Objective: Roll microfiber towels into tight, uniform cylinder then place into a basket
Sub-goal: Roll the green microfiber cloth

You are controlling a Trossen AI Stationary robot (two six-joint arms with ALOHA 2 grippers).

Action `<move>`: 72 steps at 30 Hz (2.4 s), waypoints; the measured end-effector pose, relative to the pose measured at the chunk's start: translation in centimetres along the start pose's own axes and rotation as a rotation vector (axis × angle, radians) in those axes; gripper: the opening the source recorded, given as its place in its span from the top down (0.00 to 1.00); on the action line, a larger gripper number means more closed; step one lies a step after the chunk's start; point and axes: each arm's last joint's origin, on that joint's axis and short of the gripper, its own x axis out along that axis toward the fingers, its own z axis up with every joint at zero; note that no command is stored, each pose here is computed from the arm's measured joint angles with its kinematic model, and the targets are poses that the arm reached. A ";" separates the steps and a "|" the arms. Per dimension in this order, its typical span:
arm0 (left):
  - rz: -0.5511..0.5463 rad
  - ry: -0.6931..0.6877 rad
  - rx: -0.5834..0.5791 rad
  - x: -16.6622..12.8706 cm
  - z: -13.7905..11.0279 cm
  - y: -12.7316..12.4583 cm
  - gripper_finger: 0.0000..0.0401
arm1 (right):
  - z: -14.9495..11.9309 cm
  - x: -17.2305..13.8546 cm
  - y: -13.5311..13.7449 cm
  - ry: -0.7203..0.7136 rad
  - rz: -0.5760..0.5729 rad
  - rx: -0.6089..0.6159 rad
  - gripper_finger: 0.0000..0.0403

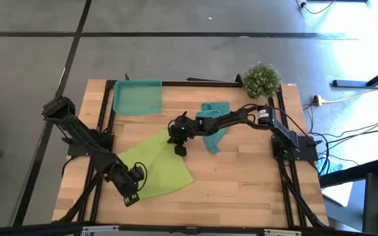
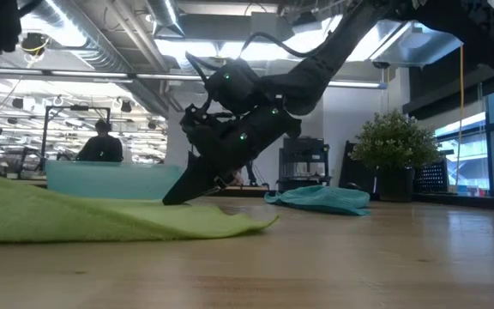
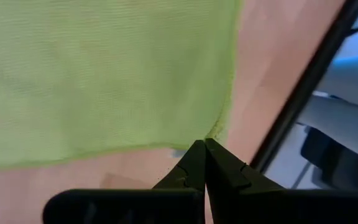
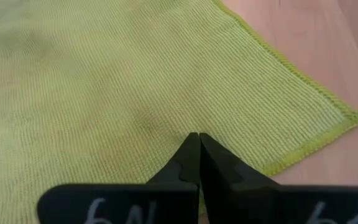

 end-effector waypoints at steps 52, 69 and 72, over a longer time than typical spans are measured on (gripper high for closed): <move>0.044 -0.122 -0.013 1.5 -1.0 -0.4 1.00 | 1.5 -10.0 16.7 0.296 0.502 -0.810 0.88; 0.045 -0.121 -0.013 1.5 -1.0 -0.4 1.00 | -0.1 -7.2 16.6 0.296 0.548 -0.795 0.75; 0.044 -0.122 -0.013 1.5 -1.0 -0.4 1.00 | -0.3 -6.4 16.6 0.283 0.545 -0.799 0.75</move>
